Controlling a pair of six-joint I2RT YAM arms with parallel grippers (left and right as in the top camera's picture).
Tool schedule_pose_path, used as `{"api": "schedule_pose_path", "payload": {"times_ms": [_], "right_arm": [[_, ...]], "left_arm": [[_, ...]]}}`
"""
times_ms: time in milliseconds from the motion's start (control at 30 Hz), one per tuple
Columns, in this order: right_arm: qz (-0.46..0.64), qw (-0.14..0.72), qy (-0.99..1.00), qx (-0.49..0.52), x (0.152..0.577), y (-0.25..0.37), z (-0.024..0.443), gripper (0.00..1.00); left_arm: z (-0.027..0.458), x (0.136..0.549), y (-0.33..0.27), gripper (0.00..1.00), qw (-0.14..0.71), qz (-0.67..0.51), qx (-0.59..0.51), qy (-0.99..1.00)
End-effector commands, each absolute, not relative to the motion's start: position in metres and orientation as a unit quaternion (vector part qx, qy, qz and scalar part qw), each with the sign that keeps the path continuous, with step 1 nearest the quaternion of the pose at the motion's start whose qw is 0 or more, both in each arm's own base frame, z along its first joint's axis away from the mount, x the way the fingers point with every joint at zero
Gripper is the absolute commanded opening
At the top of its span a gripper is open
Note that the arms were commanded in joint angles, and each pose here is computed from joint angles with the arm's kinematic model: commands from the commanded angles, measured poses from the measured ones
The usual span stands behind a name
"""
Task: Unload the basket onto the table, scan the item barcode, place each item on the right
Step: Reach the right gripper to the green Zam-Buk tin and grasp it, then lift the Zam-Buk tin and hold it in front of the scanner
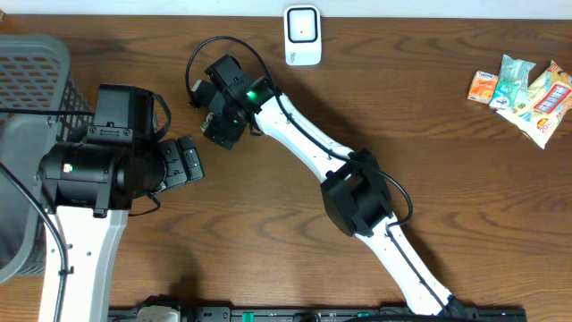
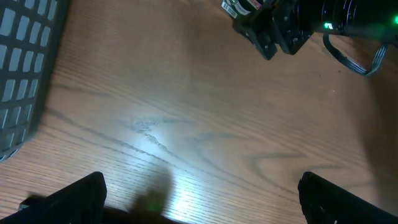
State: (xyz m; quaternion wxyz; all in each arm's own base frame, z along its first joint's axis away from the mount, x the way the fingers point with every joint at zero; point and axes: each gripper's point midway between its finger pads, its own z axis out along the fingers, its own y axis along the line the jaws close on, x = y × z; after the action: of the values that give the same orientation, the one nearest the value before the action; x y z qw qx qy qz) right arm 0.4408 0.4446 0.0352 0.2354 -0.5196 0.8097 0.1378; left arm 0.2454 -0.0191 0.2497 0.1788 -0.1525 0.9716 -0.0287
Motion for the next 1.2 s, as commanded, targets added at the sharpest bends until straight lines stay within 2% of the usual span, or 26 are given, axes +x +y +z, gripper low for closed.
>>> {"api": "schedule_pose_path", "payload": {"times_ms": [0,200,267,300,600,900,1033,1167], "right_arm": [[0.138,0.224,0.815,-0.516,0.442,0.438,0.013,0.88],[0.146,0.209,0.816,-0.519,0.434,0.436,-0.01,0.81],[0.146,0.207,0.817,-0.519,0.433,0.435,-0.012,0.67],[0.146,0.207,0.817,-0.519,0.433,0.435,-0.012,0.65],[0.155,0.209,0.841,-0.475,0.439,0.432,-0.001,0.56],[0.154,0.232,0.854,-0.44,0.458,0.404,0.059,0.46],[0.163,0.239,0.879,-0.379,0.475,0.369,0.097,0.45],[0.251,0.22,0.882,-0.333,0.48,0.326,0.141,0.45]], "left_arm": [[0.251,0.245,-0.018,0.98,0.18,-0.028,-0.154,0.971],[0.251,0.245,-0.018,0.98,0.18,-0.028,-0.154,0.971],[0.251,0.245,-0.018,0.98,0.18,-0.028,-0.154,0.971],[0.251,0.245,-0.018,0.98,0.18,-0.028,-0.154,0.971],[0.251,0.245,-0.018,0.98,0.18,-0.028,-0.154,0.971],[0.251,0.245,-0.018,0.98,0.18,-0.028,-0.154,0.971],[0.251,0.245,-0.018,0.98,0.18,-0.028,-0.154,0.971],[0.251,0.245,-0.018,0.98,0.18,-0.028,-0.154,0.971]]}}
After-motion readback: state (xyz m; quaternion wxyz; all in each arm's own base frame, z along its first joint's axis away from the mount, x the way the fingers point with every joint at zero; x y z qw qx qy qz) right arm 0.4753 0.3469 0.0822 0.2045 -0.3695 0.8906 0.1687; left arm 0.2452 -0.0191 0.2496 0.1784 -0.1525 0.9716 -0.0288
